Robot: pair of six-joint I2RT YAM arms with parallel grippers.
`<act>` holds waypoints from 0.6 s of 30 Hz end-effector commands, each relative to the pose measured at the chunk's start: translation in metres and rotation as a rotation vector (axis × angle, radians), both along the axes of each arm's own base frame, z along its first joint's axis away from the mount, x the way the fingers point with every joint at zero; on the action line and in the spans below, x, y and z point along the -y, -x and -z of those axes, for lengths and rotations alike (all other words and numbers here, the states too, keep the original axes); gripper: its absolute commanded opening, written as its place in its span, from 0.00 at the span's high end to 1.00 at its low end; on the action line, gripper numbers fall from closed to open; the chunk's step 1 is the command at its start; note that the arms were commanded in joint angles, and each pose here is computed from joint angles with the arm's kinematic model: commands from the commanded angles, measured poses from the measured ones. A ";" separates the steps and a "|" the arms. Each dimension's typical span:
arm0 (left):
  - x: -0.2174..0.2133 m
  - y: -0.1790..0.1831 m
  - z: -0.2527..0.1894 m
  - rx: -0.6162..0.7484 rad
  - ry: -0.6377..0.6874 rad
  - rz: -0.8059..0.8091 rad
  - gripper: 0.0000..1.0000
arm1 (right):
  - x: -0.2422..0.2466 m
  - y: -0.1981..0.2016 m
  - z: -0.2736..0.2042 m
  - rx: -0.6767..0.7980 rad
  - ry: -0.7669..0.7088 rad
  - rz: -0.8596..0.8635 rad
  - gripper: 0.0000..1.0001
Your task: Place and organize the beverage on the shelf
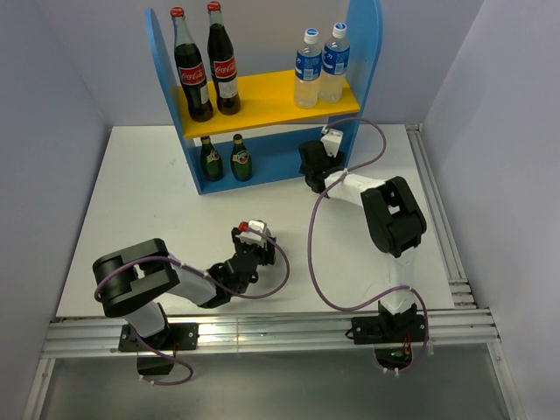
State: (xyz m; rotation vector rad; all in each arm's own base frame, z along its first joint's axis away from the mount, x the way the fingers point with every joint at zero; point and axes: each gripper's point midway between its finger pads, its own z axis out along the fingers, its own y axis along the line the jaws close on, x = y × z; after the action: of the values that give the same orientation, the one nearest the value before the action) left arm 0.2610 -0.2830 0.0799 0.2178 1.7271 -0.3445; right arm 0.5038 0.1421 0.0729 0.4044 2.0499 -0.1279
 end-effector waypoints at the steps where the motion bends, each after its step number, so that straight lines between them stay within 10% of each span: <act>1: 0.010 -0.007 -0.044 0.077 0.197 -0.019 1.00 | -0.009 -0.037 -0.077 0.238 -0.059 0.037 1.00; 18: 0.005 -0.007 -0.036 0.074 0.184 -0.034 1.00 | -0.021 -0.095 -0.079 0.222 0.001 0.041 1.00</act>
State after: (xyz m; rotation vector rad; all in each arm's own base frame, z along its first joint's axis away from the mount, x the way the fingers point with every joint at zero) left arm 0.2613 -0.2815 0.0795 0.2016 1.7182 -0.3498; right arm 0.5644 0.1590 0.0775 0.4305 1.9861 -0.1649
